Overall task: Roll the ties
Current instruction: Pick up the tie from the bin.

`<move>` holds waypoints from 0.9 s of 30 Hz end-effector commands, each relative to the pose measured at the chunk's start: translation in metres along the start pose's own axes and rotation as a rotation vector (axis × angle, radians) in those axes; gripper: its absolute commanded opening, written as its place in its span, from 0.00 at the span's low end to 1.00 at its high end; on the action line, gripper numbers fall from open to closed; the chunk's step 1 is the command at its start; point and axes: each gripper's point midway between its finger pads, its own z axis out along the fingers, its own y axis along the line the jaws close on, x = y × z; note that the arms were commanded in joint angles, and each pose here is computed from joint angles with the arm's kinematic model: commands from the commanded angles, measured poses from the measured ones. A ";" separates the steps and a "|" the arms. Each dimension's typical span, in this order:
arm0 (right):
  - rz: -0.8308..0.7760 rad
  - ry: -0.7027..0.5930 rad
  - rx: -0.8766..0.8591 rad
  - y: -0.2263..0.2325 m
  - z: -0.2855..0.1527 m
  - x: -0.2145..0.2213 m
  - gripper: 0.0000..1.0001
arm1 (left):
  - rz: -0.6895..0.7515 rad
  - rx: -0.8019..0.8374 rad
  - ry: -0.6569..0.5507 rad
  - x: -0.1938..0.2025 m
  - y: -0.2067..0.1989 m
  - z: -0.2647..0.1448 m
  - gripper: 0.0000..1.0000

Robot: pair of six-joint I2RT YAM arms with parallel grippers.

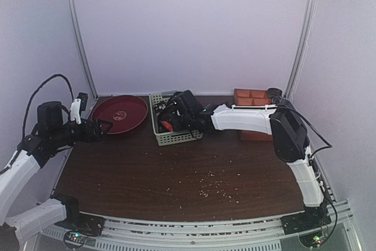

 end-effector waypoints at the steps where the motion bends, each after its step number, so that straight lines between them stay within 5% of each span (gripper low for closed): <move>1: 0.014 -0.038 -0.042 0.002 -0.010 -0.028 0.25 | 0.019 -0.011 -0.050 -0.009 0.001 -0.002 0.98; 4: 0.022 -0.094 -0.069 0.006 -0.030 -0.054 0.01 | 0.020 -0.018 -0.056 -0.010 0.001 -0.003 0.98; 17: 0.124 -0.480 -0.112 -0.024 -0.208 -0.179 0.00 | 0.017 -0.072 -0.105 -0.016 0.008 -0.012 0.96; 27: 0.246 -0.662 -0.220 -0.065 -0.352 -0.193 0.00 | -0.009 -0.069 -0.106 -0.020 0.007 -0.013 0.91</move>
